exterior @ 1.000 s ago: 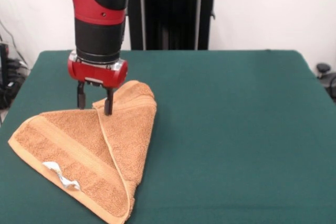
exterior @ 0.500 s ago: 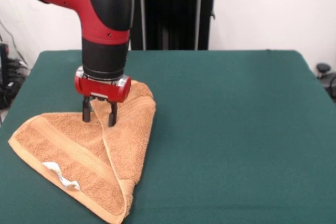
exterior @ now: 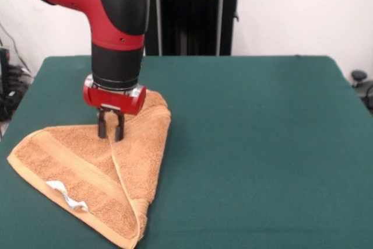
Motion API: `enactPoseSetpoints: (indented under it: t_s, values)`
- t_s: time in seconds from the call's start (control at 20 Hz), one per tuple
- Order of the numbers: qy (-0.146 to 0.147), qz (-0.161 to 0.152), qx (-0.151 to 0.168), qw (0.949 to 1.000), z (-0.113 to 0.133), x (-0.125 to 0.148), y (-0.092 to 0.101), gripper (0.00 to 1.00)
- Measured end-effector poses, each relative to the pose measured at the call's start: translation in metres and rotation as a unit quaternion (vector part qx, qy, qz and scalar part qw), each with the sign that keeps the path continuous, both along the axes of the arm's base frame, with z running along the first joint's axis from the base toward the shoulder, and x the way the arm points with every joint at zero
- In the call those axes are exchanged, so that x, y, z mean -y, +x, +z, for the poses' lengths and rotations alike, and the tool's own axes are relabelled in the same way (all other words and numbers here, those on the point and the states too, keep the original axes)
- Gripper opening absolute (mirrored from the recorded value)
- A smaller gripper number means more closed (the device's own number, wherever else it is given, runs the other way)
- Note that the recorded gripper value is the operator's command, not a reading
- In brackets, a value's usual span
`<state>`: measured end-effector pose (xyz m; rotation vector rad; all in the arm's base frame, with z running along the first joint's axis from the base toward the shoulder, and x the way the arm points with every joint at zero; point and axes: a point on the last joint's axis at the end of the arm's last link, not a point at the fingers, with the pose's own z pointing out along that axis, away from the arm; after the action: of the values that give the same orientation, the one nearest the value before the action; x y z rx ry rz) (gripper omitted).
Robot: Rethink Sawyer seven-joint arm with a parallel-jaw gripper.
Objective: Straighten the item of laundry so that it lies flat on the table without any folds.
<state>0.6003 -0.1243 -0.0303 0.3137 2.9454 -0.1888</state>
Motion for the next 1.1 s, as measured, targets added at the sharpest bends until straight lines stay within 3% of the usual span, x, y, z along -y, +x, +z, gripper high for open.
enactPoseSetpoints:
  t_s: [0.25,0.3,1.1]
  values:
    - [-0.001,0.001,0.0,1.0,-0.003,-0.001,0.002,0.0]
    - [-0.002,0.001,0.001,1.0,-0.003,0.001,0.003,1.0]
    - [-0.01,-0.004,0.001,0.9999,-0.002,0.01,0.003,1.0]
